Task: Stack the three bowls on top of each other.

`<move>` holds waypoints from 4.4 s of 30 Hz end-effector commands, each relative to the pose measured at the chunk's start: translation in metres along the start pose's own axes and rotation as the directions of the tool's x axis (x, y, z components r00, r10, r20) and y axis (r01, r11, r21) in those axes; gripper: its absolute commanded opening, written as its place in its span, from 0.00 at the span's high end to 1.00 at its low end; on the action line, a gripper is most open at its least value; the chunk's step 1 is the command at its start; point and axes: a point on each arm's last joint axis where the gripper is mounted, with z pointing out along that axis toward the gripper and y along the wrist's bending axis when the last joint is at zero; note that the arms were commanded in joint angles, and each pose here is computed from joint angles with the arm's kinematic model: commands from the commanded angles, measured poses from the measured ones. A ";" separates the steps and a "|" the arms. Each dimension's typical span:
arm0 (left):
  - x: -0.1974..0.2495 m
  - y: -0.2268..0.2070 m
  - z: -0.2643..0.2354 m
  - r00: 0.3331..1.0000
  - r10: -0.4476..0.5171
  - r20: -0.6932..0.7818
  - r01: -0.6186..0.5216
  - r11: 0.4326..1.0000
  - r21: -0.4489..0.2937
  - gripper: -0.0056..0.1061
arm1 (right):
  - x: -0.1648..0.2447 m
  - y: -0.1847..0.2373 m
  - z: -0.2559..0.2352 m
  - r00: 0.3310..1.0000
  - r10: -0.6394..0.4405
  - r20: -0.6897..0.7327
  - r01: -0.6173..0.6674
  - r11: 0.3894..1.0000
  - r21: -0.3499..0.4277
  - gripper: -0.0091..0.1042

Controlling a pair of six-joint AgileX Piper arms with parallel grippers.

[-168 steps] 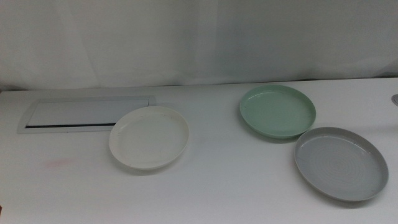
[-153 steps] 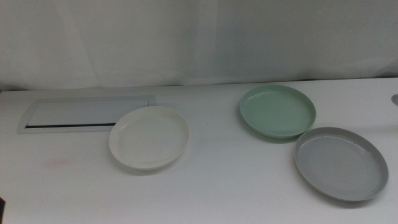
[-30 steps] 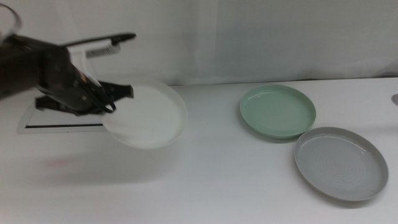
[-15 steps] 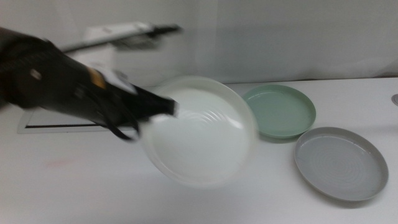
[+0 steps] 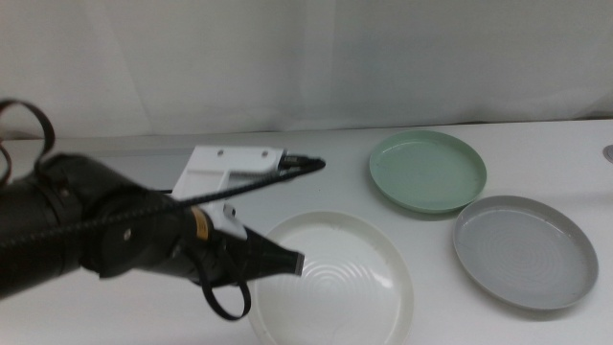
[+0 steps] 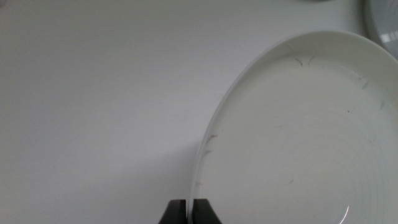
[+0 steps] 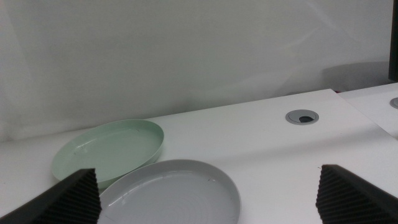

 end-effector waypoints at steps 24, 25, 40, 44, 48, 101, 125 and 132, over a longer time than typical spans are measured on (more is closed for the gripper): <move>0.024 0.007 0.079 0.995 -0.036 -0.094 0.033 0.999 -0.035 0.98 | 0.010 -0.001 0.000 1.000 -0.006 0.006 0.006 1.000 -0.008 0.09; 0.024 0.007 0.079 0.995 -0.036 -0.088 0.033 0.999 -0.033 0.98 | 0.010 -0.001 0.000 1.000 -0.006 0.006 0.006 1.000 -0.008 0.09; 0.015 0.004 0.077 0.999 -0.017 -0.040 0.016 1.000 -0.015 0.12 | 0.010 -0.001 0.000 1.000 -0.006 0.006 0.006 1.000 -0.008 0.09; -0.004 -0.001 0.065 0.998 0.059 -0.016 -0.059 0.998 -0.027 0.12 | 0.010 -0.001 0.000 1.000 -0.006 0.006 0.006 1.000 -0.008 0.09; -0.037 0.005 0.034 0.985 0.152 0.086 -0.144 0.986 -0.089 0.12 | 0.010 -0.001 0.000 1.000 -0.006 0.006 0.006 1.000 -0.008 0.09; 0.200 0.115 -0.075 0.560 -0.002 0.829 0.264 0.948 -0.176 0.97 | 0.007 0.001 0.000 0.999 -0.010 0.042 0.011 1.000 -0.021 0.09; 0.199 0.114 -0.076 0.551 0.018 0.835 0.250 0.950 -0.185 0.98 | -0.138 0.009 -0.035 0.995 -0.092 -0.029 0.093 0.994 0.053 0.09; 0.199 0.114 -0.076 0.551 0.018 0.835 0.250 0.950 -0.185 0.98 | -0.178 0.014 0.017 0.930 -0.057 -0.363 0.099 0.990 0.097 0.10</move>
